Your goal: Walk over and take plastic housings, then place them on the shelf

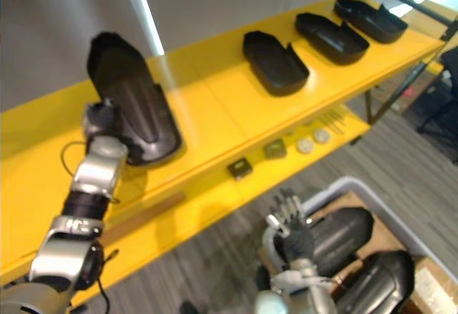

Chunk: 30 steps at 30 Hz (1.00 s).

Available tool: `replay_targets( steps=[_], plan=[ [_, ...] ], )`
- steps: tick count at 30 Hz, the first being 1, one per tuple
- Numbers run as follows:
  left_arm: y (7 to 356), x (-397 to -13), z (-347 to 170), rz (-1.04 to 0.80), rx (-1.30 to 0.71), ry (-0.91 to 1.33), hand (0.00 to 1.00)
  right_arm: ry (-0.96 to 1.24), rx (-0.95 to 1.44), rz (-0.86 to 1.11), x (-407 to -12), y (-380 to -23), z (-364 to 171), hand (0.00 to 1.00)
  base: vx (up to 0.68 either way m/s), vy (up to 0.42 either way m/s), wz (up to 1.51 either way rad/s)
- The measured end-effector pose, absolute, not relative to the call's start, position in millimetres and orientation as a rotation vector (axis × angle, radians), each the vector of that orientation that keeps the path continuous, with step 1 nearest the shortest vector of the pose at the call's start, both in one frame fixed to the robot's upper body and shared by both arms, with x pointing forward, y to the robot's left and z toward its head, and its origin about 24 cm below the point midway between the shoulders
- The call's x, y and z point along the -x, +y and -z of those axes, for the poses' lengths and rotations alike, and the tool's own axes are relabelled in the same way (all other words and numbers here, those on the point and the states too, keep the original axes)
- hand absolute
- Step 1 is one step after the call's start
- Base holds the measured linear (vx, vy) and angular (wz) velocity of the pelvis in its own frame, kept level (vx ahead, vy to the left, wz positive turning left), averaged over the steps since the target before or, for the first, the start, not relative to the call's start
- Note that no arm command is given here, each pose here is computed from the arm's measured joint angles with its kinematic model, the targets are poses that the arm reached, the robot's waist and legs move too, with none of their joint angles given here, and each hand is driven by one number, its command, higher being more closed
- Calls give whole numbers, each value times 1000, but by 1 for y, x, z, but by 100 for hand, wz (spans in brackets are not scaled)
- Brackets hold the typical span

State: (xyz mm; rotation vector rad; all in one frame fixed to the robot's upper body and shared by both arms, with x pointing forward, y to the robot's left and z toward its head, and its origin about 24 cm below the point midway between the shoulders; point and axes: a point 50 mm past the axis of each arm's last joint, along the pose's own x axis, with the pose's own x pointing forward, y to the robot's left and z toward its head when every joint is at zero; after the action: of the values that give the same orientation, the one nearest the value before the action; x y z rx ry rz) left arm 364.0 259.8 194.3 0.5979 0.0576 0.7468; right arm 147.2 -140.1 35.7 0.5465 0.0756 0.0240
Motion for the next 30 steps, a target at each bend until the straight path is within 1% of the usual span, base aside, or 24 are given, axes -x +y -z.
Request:
replay_targets(
  steps=[2,3,7,13,14,23,30],
  plan=[
    [269,-363,-208,-783,-634,42,100,88,-551,-22,-144,-139,-34,0,0,0,0],
    [274,-361,-215,-801,-660,43,0,91,-564,-23,-142,-138,-33,0,0,0,0],
    [283,-361,-219,-798,-670,77,0,93,-580,-21,-137,-137,-33,0,-37,-21,4],
    [291,-363,-201,-767,-662,195,0,119,-592,-21,-130,-136,-31,0,-50,-17,1],
    [292,-363,-200,-767,-662,200,100,124,-594,-21,-129,-135,-31,0,-47,-30,5],
    [292,-364,-189,-729,-572,270,100,134,-596,-17,-127,-133,-31,0,-52,-24,0],
    [292,-365,-179,-714,-546,314,100,136,-602,-16,-126,-128,-32,0,-18,-14,0]
  ],
)
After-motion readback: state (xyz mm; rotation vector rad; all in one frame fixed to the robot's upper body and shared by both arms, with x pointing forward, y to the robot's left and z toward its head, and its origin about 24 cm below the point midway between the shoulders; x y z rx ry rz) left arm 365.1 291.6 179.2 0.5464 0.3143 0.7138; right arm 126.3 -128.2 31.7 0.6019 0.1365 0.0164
